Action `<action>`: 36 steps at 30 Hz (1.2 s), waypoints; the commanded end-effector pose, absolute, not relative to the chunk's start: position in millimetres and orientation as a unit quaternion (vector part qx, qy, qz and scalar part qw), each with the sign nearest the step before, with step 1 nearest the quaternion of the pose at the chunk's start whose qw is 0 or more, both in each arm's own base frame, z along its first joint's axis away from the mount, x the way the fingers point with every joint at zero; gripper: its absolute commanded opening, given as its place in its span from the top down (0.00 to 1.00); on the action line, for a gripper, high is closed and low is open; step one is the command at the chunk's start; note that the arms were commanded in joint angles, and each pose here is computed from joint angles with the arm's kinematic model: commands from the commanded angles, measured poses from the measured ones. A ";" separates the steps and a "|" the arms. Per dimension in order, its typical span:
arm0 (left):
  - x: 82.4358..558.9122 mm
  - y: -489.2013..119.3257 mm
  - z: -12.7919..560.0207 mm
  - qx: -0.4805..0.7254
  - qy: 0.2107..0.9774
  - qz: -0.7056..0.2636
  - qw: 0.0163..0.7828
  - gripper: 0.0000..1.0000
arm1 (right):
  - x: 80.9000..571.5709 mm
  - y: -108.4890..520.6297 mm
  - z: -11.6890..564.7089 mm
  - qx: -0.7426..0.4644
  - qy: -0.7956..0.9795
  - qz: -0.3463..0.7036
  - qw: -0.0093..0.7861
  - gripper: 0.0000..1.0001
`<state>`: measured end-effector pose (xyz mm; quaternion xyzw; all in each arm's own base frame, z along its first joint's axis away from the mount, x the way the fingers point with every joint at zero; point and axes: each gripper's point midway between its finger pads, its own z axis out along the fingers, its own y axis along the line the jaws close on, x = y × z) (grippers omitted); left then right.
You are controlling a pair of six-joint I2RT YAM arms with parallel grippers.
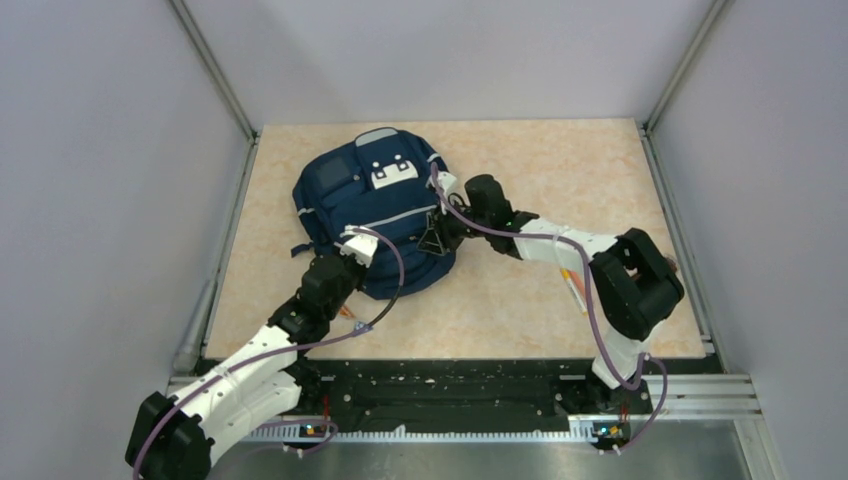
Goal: Pack the student bag
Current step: Zip the student bag at the center of the board.
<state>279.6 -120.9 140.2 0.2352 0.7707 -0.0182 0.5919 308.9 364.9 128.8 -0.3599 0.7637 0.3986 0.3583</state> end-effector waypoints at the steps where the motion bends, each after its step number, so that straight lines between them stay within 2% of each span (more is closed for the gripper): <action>1: 285.3 -122.5 165.2 0.216 0.746 -0.028 0.630 1.00 | 330.1 373.3 141.7 -0.343 0.750 0.388 0.412 0.62; 6: 285.2 -123.5 165.5 0.217 0.745 -0.030 0.630 1.00 | 330.0 377.2 148.1 -0.342 0.741 0.400 0.418 0.60; 11: 285.3 -122.1 164.5 0.215 0.747 -0.027 0.628 1.00 | 332.7 380.8 152.2 -0.333 0.739 0.408 0.420 0.71; 20: 284.7 -123.7 162.7 0.218 0.749 -0.031 0.625 1.00 | 335.5 389.1 159.4 -0.325 0.734 0.426 0.418 0.72; 25: 287.3 -110.7 163.2 0.193 0.758 -0.002 0.624 1.00 | 338.0 383.4 167.8 -0.313 0.735 0.419 0.431 0.99; 36: 288.7 -72.7 170.0 0.118 0.764 0.074 0.631 1.00 | 355.2 330.6 143.7 -0.287 0.785 0.362 0.413 1.00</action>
